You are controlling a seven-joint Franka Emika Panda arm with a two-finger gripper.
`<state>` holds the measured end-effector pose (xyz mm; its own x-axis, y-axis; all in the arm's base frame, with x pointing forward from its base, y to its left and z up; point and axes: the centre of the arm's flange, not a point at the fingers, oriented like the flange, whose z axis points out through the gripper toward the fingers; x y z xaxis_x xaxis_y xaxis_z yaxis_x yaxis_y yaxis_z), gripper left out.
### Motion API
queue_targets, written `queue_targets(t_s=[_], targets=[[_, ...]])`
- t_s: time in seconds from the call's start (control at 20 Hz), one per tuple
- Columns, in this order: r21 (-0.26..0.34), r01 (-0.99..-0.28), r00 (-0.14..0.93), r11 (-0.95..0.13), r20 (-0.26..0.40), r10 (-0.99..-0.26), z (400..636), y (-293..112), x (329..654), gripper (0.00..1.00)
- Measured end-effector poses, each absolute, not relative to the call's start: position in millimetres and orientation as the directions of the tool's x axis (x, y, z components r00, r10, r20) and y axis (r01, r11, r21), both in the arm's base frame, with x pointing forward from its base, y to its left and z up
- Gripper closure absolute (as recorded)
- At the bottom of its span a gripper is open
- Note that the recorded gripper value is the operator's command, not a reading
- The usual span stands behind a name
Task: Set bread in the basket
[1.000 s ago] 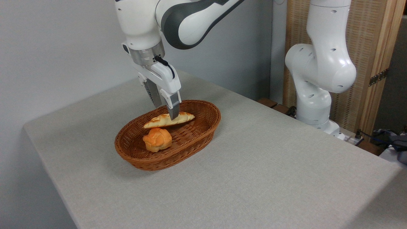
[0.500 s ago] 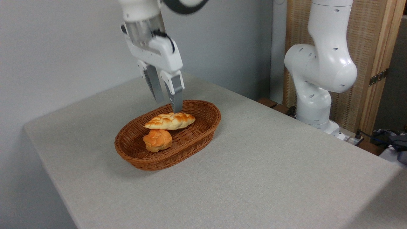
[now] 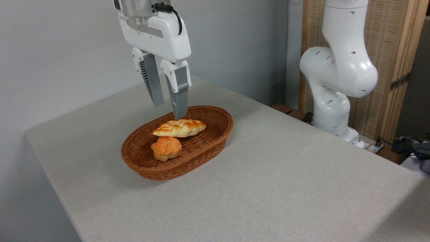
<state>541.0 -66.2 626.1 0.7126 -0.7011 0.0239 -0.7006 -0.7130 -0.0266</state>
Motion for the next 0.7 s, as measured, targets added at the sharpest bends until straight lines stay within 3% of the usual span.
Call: queue_targets(t_s=[0.7], targets=[[-0.013, -0.705, 0.709, -0.709, 0.007, -0.705, 626.8, -65.3, 540.6, 0.0]])
